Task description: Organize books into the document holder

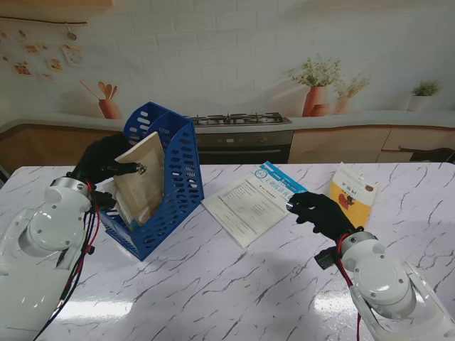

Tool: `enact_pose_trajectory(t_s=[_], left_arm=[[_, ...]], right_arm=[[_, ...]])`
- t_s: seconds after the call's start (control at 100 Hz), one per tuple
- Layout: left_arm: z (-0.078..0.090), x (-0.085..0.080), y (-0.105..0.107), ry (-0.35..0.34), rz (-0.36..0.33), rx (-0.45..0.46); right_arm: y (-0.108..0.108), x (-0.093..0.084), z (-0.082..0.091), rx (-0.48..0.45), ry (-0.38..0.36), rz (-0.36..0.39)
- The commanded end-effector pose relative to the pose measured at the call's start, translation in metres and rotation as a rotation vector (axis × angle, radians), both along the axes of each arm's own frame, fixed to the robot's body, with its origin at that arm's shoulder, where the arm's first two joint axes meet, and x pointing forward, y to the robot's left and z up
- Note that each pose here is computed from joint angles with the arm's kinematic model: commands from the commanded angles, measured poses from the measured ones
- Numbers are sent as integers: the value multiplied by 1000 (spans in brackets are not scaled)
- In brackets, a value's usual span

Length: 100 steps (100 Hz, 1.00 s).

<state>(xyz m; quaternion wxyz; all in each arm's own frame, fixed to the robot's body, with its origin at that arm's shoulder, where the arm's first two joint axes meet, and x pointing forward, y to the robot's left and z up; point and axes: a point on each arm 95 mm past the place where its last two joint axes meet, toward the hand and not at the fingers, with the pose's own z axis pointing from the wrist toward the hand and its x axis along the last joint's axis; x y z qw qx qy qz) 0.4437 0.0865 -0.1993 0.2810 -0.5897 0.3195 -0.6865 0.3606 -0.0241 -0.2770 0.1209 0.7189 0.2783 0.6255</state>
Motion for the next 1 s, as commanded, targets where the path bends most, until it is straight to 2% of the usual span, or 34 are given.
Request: enact_pose_trajectory(t_s=[0.0,0.16,0.45,0.99], left_arm=[[-14,0,-7,18,-26,-9],[-28,-1,-10,32,-42,-6],[-40,-7,-14,-3,-20,65],[-45,-15,-18,-15,-23,100]], right_arm=[[2,-2,-3,14,9,-3],[0,-3,-3,12,11,-8],[-2,-2,-3,13,12,-21],[-4,-3,-4,15,26,-12]])
